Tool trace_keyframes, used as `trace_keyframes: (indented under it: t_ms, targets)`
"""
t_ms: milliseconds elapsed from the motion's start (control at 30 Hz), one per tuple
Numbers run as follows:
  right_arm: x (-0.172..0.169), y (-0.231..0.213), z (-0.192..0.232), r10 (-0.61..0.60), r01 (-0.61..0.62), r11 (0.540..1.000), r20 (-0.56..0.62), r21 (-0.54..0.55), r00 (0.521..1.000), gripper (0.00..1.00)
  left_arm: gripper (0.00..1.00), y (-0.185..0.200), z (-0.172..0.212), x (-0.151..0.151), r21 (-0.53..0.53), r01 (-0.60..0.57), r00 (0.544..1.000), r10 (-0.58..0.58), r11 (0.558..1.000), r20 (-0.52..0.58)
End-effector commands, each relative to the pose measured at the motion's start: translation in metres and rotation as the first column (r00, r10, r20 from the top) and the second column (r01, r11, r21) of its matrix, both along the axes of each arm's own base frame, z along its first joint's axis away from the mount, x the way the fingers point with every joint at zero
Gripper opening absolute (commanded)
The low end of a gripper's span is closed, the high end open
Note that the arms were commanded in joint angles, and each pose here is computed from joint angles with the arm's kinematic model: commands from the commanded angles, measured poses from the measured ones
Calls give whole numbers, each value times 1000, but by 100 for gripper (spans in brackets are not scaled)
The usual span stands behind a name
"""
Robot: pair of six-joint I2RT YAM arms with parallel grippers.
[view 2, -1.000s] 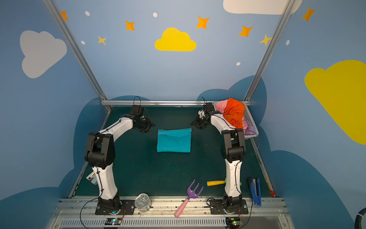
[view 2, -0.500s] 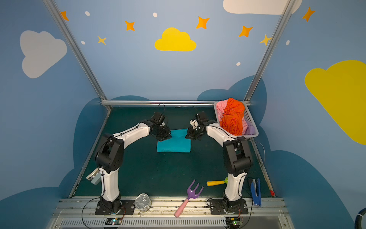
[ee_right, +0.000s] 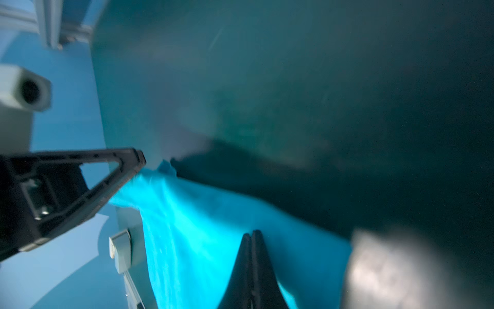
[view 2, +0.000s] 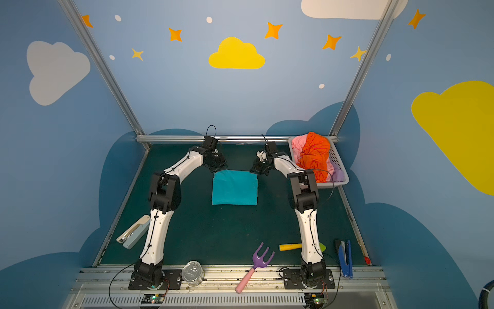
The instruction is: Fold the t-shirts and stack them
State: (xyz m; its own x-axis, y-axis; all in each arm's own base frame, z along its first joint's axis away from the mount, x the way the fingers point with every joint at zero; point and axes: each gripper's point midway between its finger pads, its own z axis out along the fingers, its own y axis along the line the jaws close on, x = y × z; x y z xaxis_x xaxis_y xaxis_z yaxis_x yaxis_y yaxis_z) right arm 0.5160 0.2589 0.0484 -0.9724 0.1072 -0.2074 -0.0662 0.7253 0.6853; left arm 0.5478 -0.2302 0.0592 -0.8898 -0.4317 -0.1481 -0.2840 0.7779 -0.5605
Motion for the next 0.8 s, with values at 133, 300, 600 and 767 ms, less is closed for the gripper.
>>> trace_keyframes:
  t_ms: [133,300,600,767]
  targets:
    - [-3,-10,-43,-48,54,998,-137,37,989,0,19,1,-33,-17,-1,52,995,-51,999,-86]
    - [-7,-21,-4,-50,50,999,-58,-6,997,0,22,27,13,-5,46,23,1000,-23,999,-8]
    - [-55,-35,58,-45,54,992,84,-111,995,0,32,39,85,-48,92,-4,989,-10,996,146]
    - [-79,-19,43,-9,12,996,41,-93,999,0,24,27,47,-75,79,31,996,-37,996,77]
